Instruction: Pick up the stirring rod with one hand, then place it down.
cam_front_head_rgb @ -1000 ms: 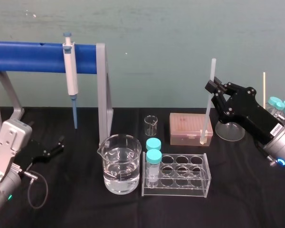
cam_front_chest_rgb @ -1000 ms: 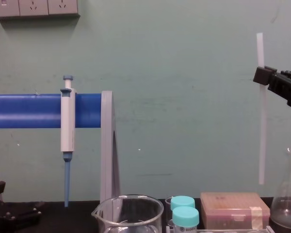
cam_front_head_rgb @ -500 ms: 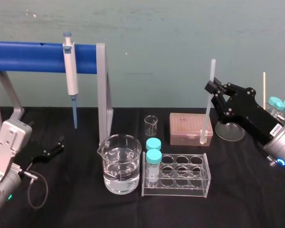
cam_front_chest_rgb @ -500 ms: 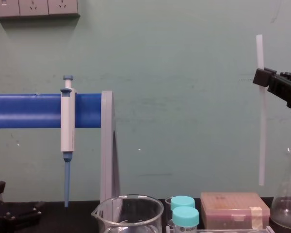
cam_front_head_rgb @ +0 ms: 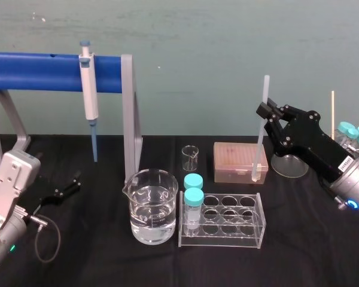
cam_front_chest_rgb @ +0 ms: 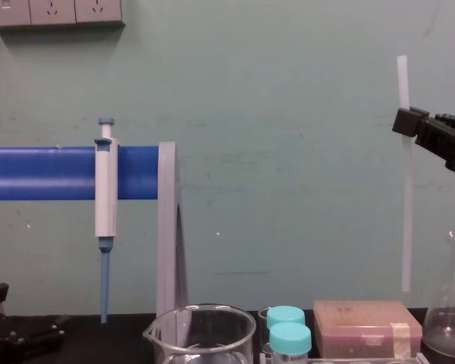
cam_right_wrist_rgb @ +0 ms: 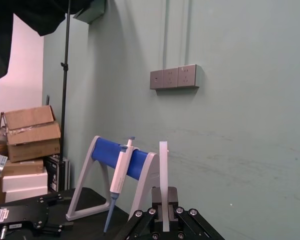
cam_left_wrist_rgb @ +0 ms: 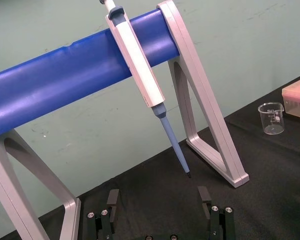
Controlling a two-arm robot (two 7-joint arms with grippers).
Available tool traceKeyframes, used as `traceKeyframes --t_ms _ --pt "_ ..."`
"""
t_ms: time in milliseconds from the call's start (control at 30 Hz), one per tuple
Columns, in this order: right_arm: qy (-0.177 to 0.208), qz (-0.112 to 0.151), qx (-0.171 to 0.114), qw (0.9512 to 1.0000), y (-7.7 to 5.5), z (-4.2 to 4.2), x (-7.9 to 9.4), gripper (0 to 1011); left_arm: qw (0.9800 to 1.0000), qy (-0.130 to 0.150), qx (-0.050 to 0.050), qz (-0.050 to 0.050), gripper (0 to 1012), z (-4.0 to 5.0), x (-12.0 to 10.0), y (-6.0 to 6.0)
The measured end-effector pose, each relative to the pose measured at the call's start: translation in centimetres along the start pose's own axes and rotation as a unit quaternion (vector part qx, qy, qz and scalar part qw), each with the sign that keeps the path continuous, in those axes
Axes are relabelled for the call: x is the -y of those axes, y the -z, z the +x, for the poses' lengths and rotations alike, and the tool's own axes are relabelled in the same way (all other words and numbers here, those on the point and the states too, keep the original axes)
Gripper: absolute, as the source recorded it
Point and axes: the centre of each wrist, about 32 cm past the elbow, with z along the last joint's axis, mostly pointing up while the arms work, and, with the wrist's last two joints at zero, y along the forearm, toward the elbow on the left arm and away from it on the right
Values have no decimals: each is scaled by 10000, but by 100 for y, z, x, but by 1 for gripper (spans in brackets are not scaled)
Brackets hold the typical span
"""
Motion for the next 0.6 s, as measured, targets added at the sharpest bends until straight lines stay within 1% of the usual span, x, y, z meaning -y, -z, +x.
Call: traceKeyframes --t_ms 600 --pt "-32 -19 -2 10000 -3 -24 11 61 10000 0 0 0 1000 0 0 0"
